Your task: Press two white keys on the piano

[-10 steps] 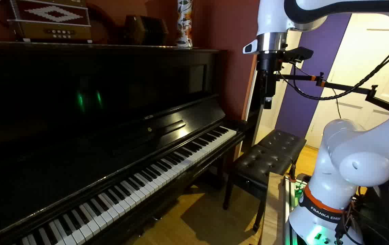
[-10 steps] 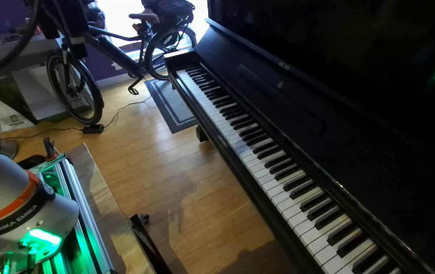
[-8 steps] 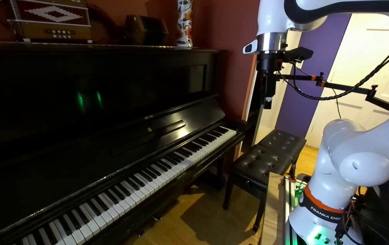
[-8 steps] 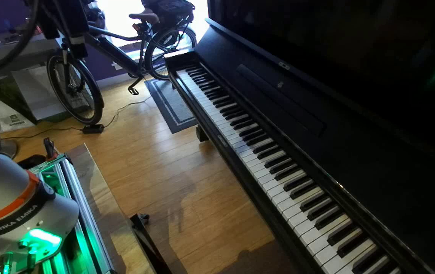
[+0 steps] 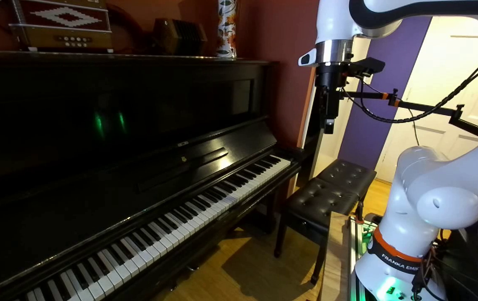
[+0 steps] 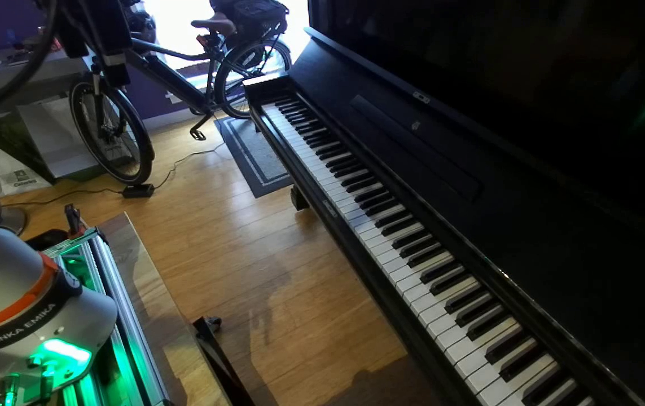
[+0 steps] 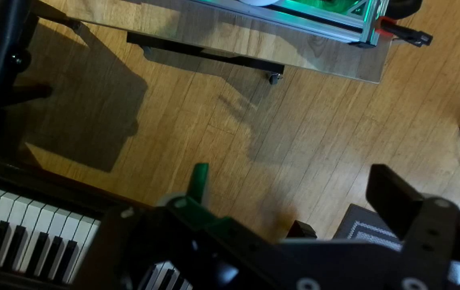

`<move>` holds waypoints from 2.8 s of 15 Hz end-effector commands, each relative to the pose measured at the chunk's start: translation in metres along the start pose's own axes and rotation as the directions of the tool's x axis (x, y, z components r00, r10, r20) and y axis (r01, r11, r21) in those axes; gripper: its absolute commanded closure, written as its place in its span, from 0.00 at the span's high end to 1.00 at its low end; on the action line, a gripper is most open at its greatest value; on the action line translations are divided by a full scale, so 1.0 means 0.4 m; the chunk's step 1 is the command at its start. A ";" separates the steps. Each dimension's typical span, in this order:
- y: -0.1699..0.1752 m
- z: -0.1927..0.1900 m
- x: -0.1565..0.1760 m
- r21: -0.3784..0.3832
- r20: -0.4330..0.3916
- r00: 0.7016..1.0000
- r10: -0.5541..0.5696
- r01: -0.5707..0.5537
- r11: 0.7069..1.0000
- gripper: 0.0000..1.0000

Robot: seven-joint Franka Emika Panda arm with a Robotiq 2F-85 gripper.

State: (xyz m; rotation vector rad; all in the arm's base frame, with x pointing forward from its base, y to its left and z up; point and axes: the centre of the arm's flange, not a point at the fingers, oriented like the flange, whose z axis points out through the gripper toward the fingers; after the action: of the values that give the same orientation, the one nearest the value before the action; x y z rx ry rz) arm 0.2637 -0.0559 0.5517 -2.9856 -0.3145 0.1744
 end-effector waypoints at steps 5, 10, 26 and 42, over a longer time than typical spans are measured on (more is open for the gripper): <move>-0.042 0.041 0.164 -0.093 -0.054 0.998 0.018 -0.023 0.995 1.00; -0.013 0.146 0.342 -0.120 -0.095 0.979 0.181 -0.191 0.974 1.00; 0.175 0.546 0.678 -0.054 -0.248 0.840 0.482 -0.509 0.859 1.00; 0.192 0.649 0.769 -0.061 -0.291 0.841 0.457 -0.492 0.868 0.73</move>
State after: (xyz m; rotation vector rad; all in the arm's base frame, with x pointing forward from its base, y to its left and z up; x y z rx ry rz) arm 0.5283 -0.0323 0.2801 -3.0981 0.4501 -0.1996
